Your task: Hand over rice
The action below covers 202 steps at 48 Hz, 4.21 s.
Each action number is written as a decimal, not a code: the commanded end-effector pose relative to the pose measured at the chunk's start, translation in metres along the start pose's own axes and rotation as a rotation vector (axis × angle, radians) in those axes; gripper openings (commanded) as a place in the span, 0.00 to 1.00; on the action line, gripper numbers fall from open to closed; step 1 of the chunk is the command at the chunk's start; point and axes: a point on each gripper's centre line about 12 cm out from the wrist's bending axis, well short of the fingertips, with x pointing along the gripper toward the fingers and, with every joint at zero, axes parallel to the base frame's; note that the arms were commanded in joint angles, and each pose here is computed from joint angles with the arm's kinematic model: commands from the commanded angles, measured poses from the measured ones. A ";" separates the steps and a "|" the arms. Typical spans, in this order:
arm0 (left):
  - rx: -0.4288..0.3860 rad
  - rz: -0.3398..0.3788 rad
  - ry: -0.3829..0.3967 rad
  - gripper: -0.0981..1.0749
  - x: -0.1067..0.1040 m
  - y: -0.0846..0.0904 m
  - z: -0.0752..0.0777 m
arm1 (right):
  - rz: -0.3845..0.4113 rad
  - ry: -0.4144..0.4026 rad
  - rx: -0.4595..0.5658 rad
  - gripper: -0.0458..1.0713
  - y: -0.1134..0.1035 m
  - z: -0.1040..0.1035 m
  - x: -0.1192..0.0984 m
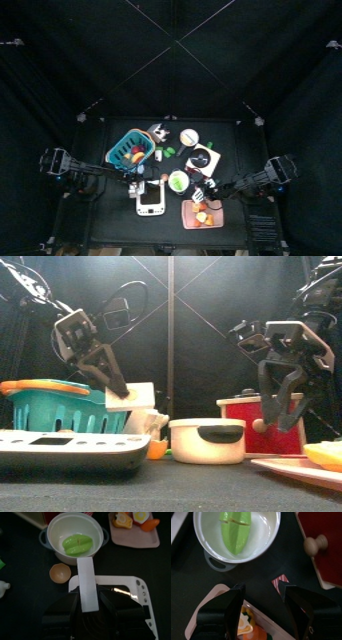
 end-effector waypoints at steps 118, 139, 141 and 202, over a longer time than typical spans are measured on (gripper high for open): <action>-0.329 -0.321 -0.279 0.65 -0.056 -0.037 0.010 | 0.086 -0.807 -1.005 0.96 0.134 0.108 -0.003; -0.332 -0.321 -0.278 0.65 -0.056 -0.037 0.009 | 0.088 -0.803 -1.009 0.88 0.135 0.107 -0.001; -0.332 -0.321 -0.278 0.65 -0.056 -0.037 0.009 | 0.089 -0.802 -1.010 0.84 0.135 0.107 -0.001; -0.253 -0.282 -0.360 0.91 -0.065 -0.022 0.019 | 0.100 -0.716 -0.832 0.55 0.120 0.105 -0.012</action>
